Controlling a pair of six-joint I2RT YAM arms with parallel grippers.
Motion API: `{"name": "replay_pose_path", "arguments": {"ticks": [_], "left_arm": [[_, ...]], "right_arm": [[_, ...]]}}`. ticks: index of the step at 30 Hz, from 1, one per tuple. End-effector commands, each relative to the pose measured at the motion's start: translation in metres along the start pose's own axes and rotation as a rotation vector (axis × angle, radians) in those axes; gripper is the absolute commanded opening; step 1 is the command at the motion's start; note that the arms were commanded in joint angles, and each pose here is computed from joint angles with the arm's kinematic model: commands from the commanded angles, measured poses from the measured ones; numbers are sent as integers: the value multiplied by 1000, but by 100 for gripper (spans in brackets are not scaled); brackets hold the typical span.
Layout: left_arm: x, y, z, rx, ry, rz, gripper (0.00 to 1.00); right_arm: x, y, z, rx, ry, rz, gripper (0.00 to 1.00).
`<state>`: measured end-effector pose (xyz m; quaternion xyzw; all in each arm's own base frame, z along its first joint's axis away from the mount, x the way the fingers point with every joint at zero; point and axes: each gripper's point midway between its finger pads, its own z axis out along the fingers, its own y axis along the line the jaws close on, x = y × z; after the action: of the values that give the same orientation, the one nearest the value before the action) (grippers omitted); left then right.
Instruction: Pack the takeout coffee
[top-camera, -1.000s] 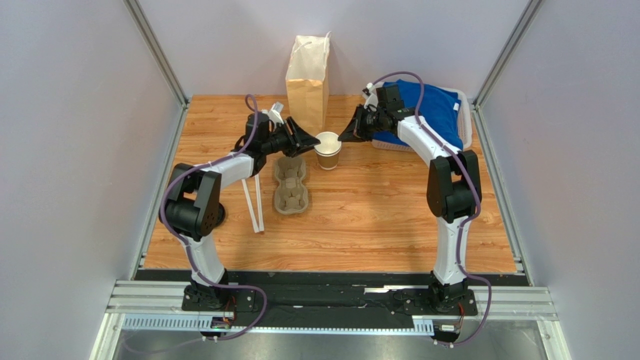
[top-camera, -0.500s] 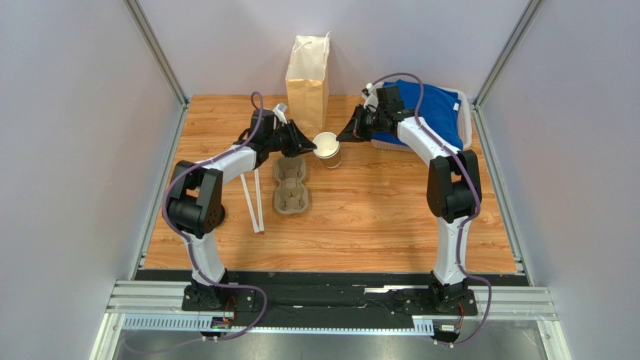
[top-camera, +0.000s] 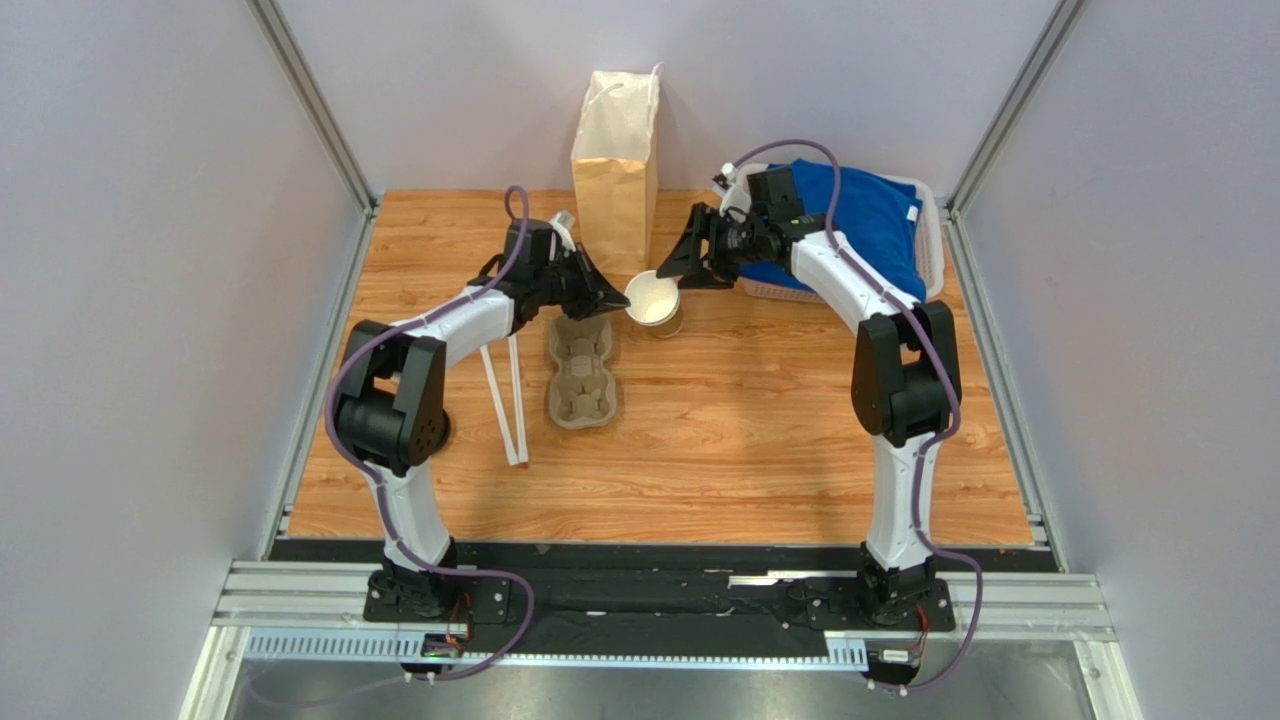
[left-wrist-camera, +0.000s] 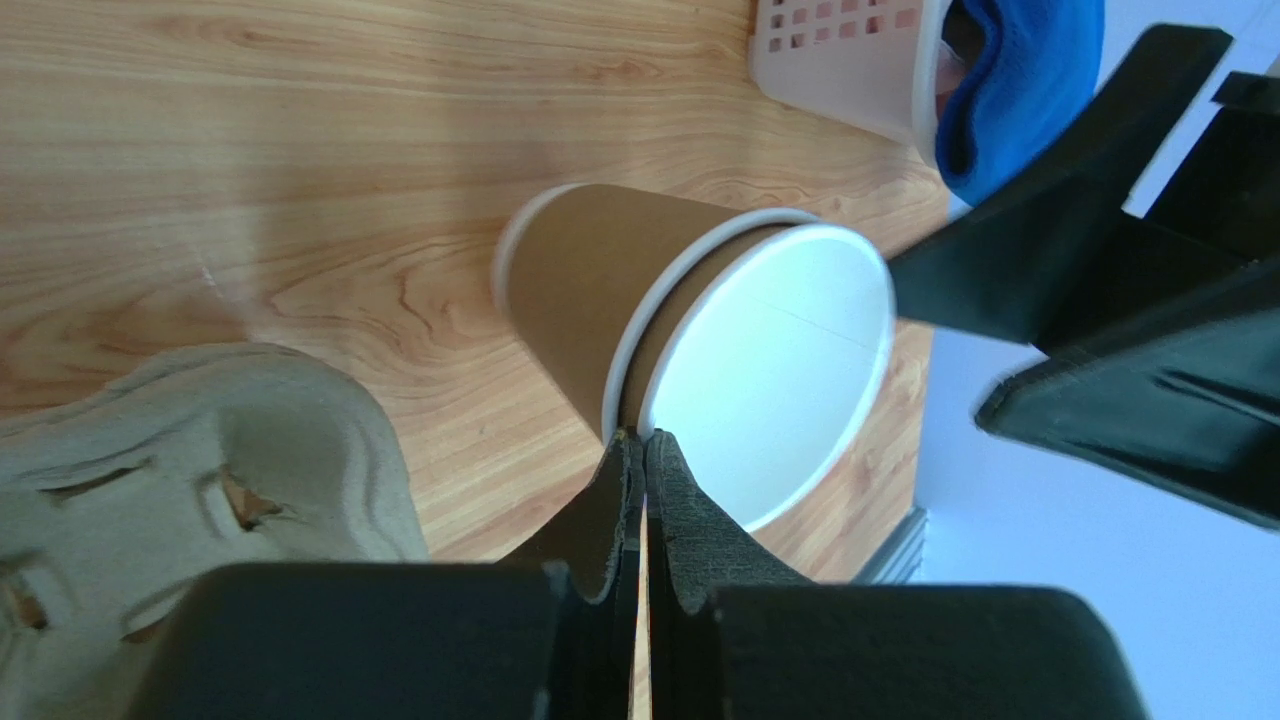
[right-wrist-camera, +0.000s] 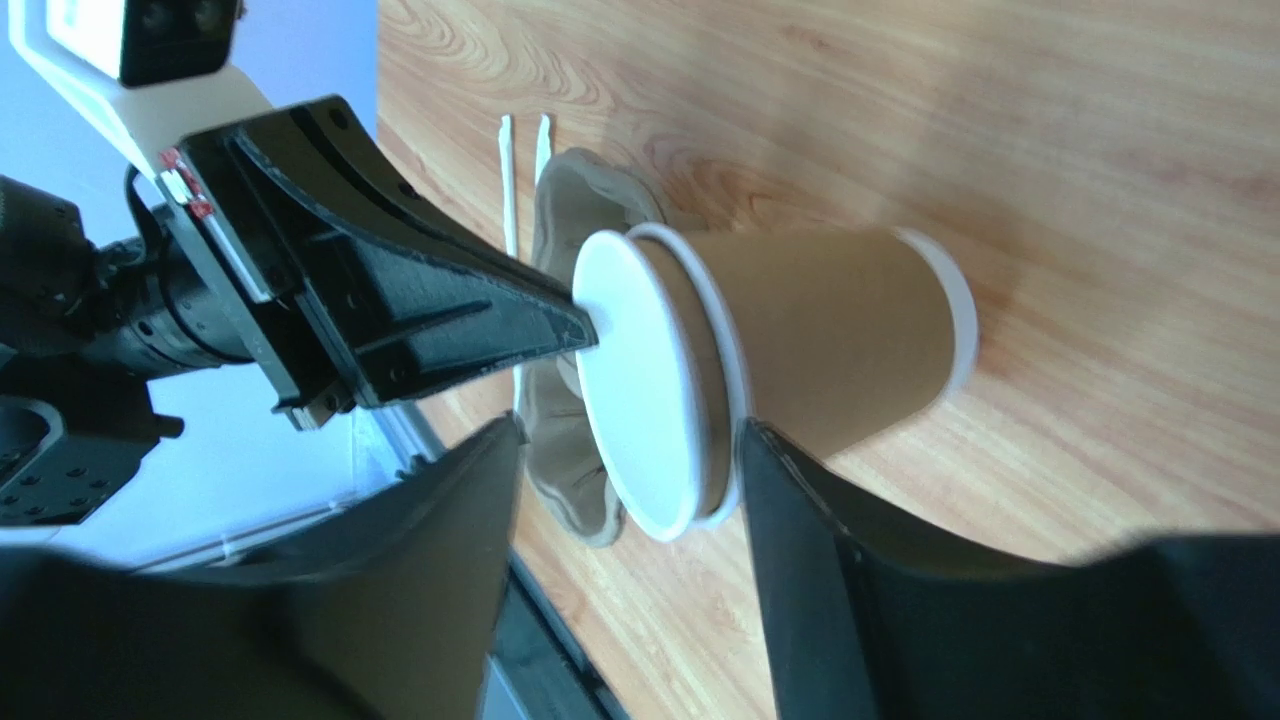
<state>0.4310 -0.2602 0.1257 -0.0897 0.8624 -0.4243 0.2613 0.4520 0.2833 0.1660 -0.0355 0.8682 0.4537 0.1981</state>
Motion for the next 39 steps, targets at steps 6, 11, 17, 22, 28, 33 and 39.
{"name": "replay_pose_path", "arguments": {"ticks": [6,11,17,22,28,33,39], "left_arm": [[-11,-37,-10,163,23,-28,0],[-8,-45,-12,225,38,-47,0],[-13,-50,-20,283,50,-62,0],[-6,-59,-26,349,104,-56,0],[4,-50,-27,344,125,-66,0],[6,-54,-29,378,150,-77,0],[12,-62,-37,430,178,-70,0]], "right_arm": [[-24,33,-47,66,-141,-462,95],[-14,28,-53,109,-139,-612,94],[8,20,-65,88,-137,-870,100],[31,7,-64,-4,-32,-1143,99],[34,19,-65,-85,-82,-1417,100],[38,21,-60,-96,-107,-1616,100],[40,23,-48,-123,-112,-1643,100]]}}
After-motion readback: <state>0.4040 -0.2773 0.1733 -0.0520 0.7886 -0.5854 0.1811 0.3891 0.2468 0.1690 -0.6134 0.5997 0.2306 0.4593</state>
